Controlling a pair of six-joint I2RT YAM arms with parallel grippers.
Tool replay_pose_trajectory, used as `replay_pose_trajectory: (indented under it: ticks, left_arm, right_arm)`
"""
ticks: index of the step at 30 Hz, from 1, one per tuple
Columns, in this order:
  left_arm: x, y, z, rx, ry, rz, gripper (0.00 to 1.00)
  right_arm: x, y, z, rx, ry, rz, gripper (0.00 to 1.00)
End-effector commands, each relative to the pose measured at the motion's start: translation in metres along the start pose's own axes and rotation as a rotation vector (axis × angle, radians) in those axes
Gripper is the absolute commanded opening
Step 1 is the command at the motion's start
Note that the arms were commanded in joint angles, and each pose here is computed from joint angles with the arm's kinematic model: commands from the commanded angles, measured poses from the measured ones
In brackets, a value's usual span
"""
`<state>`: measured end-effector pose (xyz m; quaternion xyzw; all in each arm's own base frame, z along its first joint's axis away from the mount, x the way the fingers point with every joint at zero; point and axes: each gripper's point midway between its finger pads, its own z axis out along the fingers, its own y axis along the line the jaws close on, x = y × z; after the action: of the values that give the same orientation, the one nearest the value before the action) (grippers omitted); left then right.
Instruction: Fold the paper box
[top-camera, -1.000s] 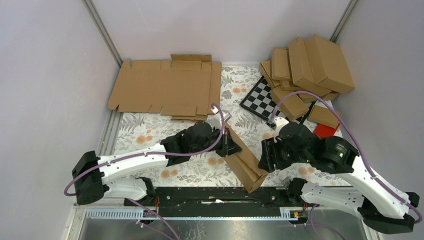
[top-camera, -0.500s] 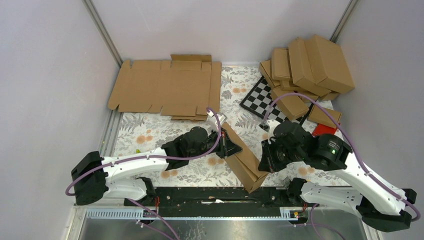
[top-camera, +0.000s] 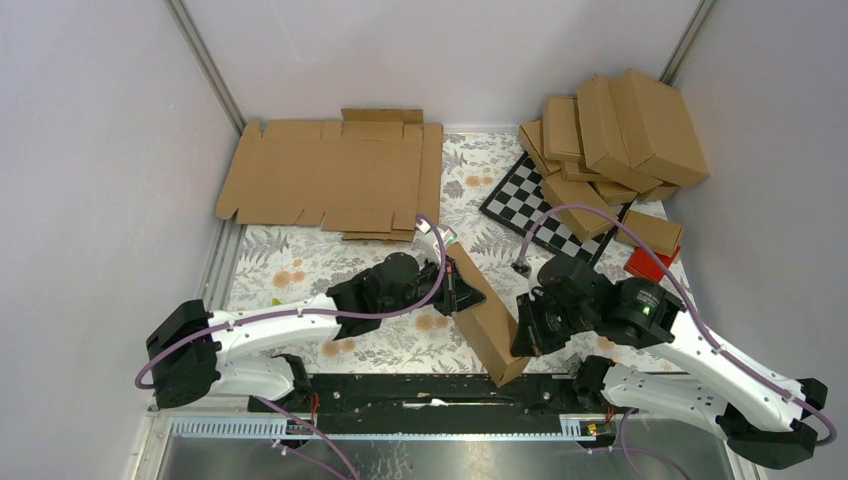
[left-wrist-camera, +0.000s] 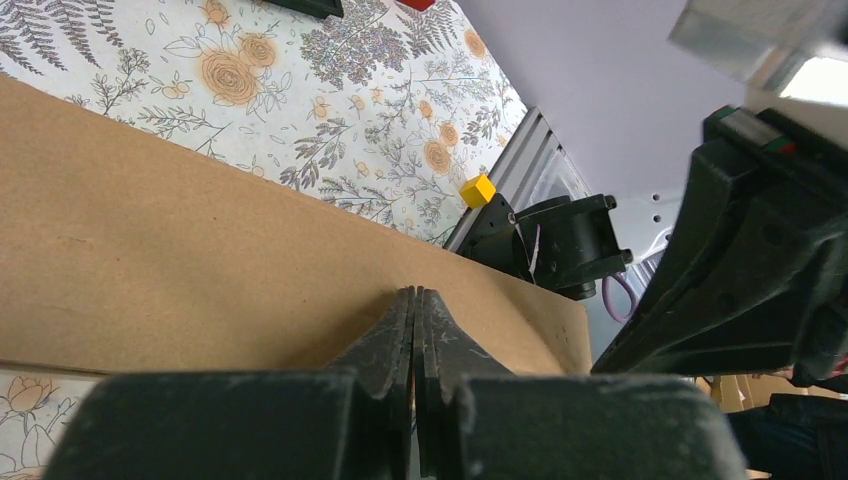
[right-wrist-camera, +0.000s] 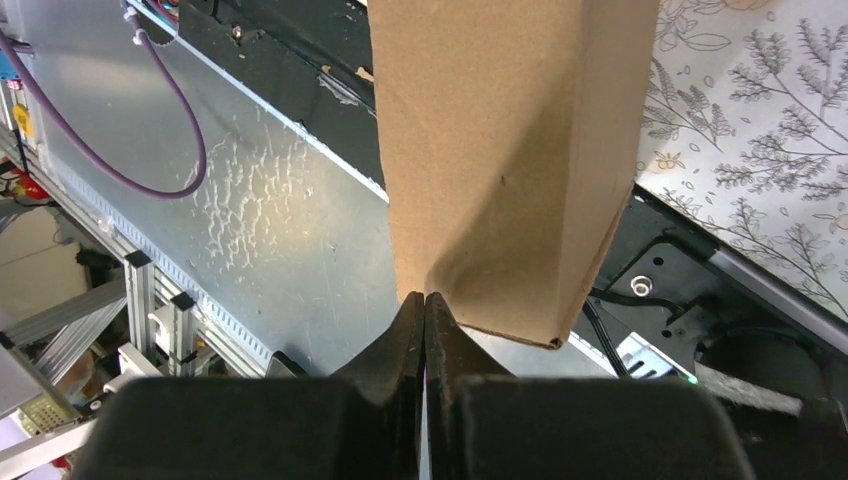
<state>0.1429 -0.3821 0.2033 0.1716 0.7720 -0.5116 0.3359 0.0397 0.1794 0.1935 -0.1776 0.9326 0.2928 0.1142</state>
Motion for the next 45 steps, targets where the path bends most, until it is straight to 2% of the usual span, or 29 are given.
replay_pose_trajectory:
  ticks: [1, 5, 9, 13, 14, 16, 18, 23, 26, 30, 36, 45]
  left_arm:
    - [0.009, 0.022, 0.002, -0.09, 0.036, 0.013, 0.0]
    - [0.008, 0.02, 0.001, -0.086, 0.031, 0.012, 0.0]
    - [-0.006, 0.008, -0.002, -0.075, 0.012, 0.025, 0.0]
    - [-0.029, -0.003, -0.01, -0.119, 0.014, 0.075, 0.19]
    - [-0.034, -0.004, -0.012, -0.14, 0.017, 0.09, 0.24]
    - [-0.048, -0.006, -0.019, -0.182, 0.01, 0.113, 0.4]
    - [-0.062, -0.001, -0.026, -0.222, 0.008, 0.1, 0.45]
    - [-0.098, 0.028, -0.042, -0.237, -0.014, 0.035, 0.31]
    - [-0.109, 0.04, -0.041, -0.233, -0.007, 0.029, 0.21]
    - [-0.117, 0.044, -0.035, -0.205, -0.011, 0.032, 0.13]
    - [-0.114, 0.054, -0.029, -0.178, 0.002, 0.008, 0.07]
    - [-0.081, 0.084, -0.025, -0.179, 0.029, -0.064, 0.03]
  right_arm:
    - [-0.013, 0.009, -0.027, 0.016, -0.045, -0.043, 0.0]
    - [-0.014, 0.019, -0.028, -0.033, -0.042, -0.051, 0.01]
    - [-0.025, 0.015, -0.022, 0.011, -0.061, -0.07, 0.35]
    - [-0.062, 0.014, -0.036, 0.115, -0.169, -0.112, 0.9]
    - [-0.069, 0.013, -0.038, 0.144, -0.181, -0.125, 0.98]
    - [-0.08, 0.006, -0.038, 0.216, -0.185, -0.149, 1.0]
    - [-0.085, 0.001, -0.031, 0.267, -0.157, -0.17, 1.0]
    - [-0.087, -0.011, -0.011, 0.32, -0.119, -0.211, 1.0]
    - [-0.082, -0.011, 0.002, 0.303, -0.083, -0.211, 1.0]
    - [-0.072, -0.022, 0.018, 0.33, -0.024, -0.198, 1.0]
    - [-0.06, -0.028, 0.028, 0.328, 0.021, -0.183, 1.0]
    - [-0.058, -0.025, 0.026, 0.309, 0.018, -0.176, 1.0]
